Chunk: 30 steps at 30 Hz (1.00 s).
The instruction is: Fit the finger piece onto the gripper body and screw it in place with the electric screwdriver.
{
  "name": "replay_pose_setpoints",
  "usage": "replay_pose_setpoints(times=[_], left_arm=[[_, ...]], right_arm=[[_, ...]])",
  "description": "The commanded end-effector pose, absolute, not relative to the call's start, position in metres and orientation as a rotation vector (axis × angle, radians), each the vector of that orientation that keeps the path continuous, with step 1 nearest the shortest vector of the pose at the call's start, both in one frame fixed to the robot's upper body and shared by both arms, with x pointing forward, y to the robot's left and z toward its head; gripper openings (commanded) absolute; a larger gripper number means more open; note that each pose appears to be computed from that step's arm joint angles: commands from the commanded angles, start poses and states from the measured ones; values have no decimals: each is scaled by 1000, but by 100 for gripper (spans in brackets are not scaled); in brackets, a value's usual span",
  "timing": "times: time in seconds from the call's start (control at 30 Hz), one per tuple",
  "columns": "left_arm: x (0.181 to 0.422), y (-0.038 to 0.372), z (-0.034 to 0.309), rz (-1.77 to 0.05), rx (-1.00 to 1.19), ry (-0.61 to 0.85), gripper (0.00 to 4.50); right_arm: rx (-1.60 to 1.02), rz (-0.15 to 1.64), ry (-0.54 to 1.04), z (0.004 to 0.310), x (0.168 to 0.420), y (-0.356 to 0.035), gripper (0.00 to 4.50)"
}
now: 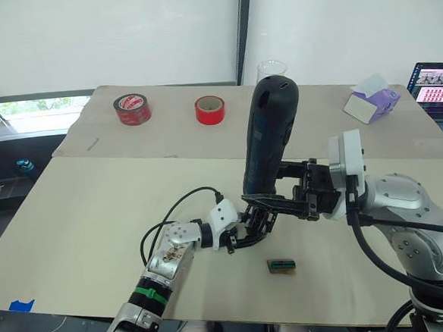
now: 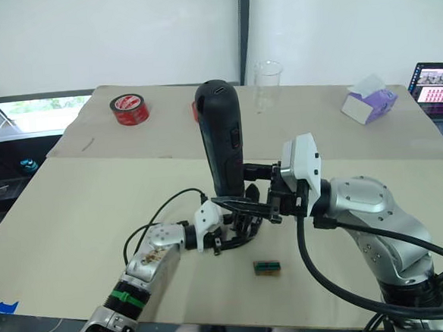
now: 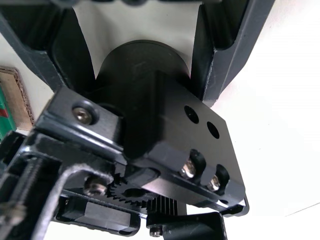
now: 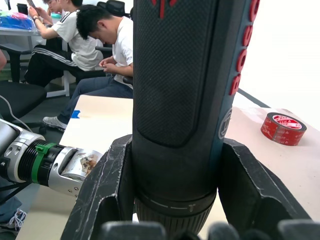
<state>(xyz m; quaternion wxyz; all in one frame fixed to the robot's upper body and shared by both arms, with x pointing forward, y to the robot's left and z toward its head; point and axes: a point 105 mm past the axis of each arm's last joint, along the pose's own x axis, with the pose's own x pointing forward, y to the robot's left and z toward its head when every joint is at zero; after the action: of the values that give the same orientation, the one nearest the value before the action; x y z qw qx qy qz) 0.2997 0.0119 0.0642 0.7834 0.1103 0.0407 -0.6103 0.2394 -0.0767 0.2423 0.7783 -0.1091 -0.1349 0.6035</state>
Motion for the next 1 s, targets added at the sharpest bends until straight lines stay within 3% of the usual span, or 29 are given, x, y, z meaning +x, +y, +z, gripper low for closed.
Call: replay_pose_setpoints(times=[0.03, 1.0], left_arm=[[287, 8, 42, -1363, 222, 191, 227], [288, 8, 42, -1360, 222, 191, 227]], right_arm=[[-267, 1310, -375, 257, 234, -75, 192], [-227, 1281, -337, 245, 235, -81, 192]])
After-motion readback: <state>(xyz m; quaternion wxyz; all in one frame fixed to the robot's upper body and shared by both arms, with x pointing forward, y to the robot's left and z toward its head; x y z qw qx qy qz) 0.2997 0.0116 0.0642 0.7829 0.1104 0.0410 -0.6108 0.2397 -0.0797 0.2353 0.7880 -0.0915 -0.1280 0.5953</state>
